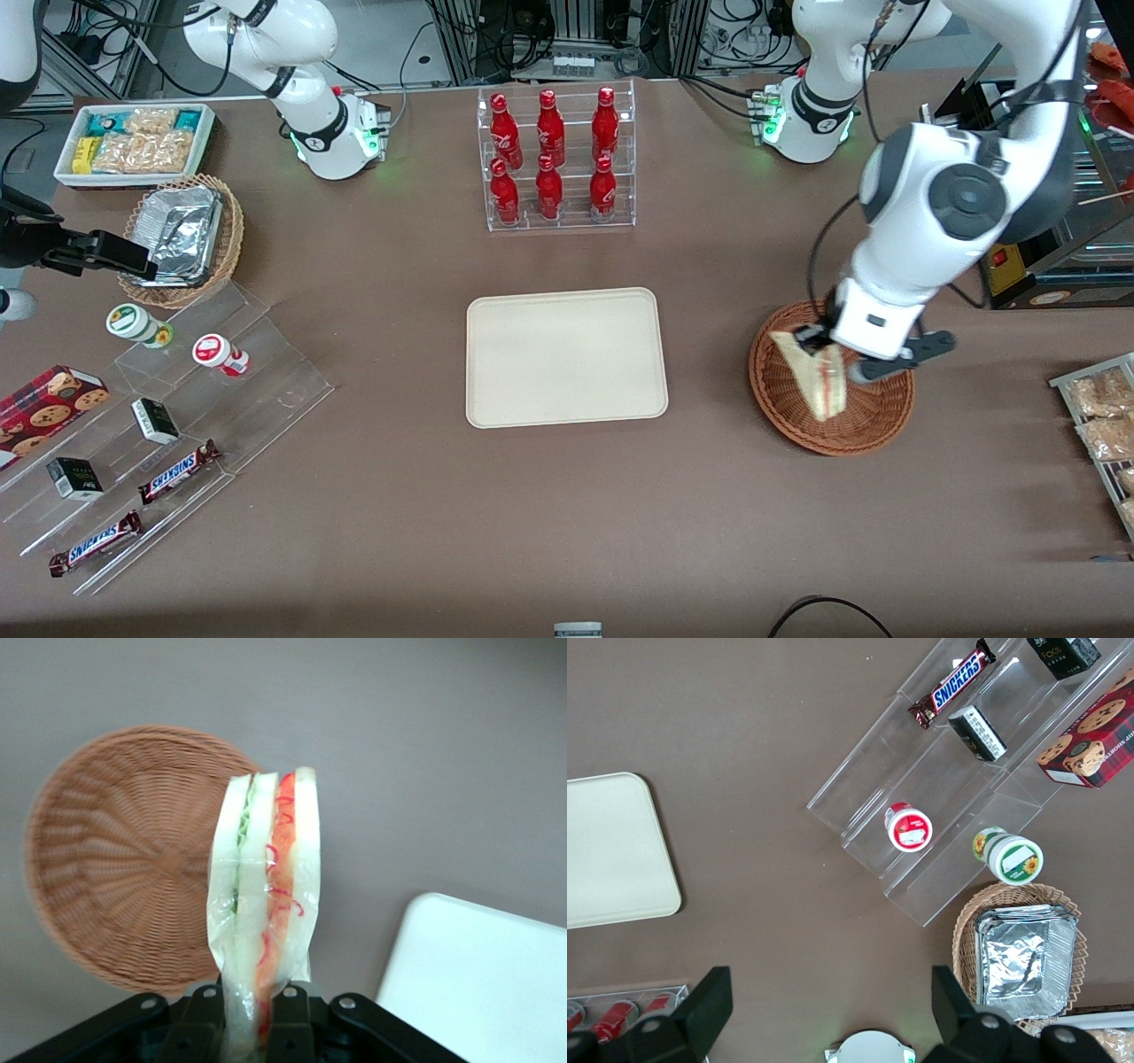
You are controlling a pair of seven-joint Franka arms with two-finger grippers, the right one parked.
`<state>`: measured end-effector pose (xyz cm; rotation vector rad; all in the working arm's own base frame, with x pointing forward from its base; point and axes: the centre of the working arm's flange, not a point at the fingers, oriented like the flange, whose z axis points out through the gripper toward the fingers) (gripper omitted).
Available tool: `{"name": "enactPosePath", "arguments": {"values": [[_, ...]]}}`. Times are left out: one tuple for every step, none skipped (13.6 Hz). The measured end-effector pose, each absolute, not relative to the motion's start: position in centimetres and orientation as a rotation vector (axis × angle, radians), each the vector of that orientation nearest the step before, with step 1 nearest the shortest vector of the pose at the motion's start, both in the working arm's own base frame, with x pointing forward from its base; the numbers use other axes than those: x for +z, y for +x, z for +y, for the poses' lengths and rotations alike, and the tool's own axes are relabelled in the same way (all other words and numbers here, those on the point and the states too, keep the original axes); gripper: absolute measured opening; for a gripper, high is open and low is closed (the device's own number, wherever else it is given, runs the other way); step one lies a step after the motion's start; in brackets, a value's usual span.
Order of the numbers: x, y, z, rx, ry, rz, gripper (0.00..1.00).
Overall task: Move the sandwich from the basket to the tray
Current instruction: 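Lift the sandwich and carry it with the left gripper over the tray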
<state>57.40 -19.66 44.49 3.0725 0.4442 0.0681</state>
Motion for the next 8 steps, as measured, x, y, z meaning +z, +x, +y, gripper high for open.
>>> {"name": "enactPosePath", "arguments": {"values": [[44.3,57.0,-22.3,0.062,3.074,0.382,0.16],[43.8,56.5,-24.9,0.051,3.077,0.325,0.16],[43.1,55.9,-27.3,0.036,3.083,0.266,0.16],[42.3,55.3,-29.7,0.024,3.093,0.202,0.16],[41.4,54.8,-31.8,0.014,3.104,0.148,0.16],[40.5,54.3,-33.8,0.003,3.111,0.123,0.16],[39.5,54.0,-35.5,-0.009,3.119,0.109,0.16],[38.3,53.8,-37.0,-0.013,3.134,0.097,0.16]]}}
